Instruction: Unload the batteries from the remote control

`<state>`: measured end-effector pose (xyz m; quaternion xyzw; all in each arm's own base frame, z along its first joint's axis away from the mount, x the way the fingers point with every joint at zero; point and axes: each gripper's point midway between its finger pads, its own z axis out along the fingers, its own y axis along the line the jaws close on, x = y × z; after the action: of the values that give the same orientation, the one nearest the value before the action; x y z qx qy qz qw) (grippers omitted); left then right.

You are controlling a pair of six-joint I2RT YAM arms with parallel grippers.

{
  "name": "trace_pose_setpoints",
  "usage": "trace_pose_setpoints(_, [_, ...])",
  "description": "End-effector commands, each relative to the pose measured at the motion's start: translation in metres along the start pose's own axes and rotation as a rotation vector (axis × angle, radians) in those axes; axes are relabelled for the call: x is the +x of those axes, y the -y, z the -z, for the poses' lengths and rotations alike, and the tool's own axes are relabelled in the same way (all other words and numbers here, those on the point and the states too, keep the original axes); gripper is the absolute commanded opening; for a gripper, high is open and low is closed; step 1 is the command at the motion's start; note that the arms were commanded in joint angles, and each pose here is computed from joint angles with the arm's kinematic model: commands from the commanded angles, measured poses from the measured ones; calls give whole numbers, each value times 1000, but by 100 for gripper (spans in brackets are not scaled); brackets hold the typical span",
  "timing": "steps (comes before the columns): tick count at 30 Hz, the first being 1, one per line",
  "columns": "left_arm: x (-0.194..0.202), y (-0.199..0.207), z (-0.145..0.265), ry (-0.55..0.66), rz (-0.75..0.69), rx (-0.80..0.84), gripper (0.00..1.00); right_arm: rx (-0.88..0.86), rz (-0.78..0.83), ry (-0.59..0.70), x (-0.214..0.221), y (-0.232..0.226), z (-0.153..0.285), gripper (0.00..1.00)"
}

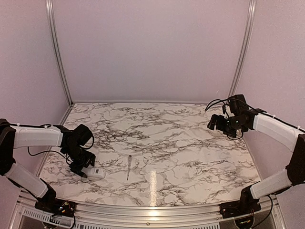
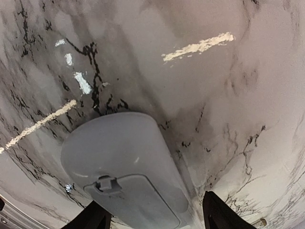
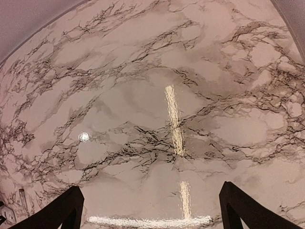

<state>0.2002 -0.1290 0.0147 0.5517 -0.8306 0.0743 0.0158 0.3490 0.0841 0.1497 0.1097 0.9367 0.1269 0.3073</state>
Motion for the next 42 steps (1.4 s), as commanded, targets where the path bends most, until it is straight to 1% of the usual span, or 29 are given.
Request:
trace_pose_setpoints(1, [1,5,-7,0,-11,23,65,12,22,9,-9,-4,3,98])
trace_pose_setpoints(2, [2,7,-8,-4,-17,28,62,13,22,10,-10,-5,3,98])
trace_pose_setpoints(6, [3,11,-9,-10,-46,34,57,23,26,7,-12,-4,3,98])
trace_pose_setpoints(9, [3,15,-7,-6,-63,52,49,25,26,4,-13,-4,3,98])
trace_pose_setpoints(13, [2,28,3,11,-118,102,42,26,24,3,-14,-5,5,98])
trace_pose_setpoints(18, [3,51,19,37,-247,166,40,56,21,23,-19,-1,9,98])
trace_pose_setpoints(25, [5,68,33,55,-354,213,38,51,12,30,-21,-2,14,98])
trace_pose_setpoints(30, [8,79,40,65,-490,224,35,68,11,30,-18,2,17,98])
trace_pose_setpoints(36, [8,101,61,124,-687,249,31,90,9,29,-16,7,20,99])
trace_pose_setpoints(42, [25,136,87,150,-957,296,26,95,8,54,-19,8,28,98])
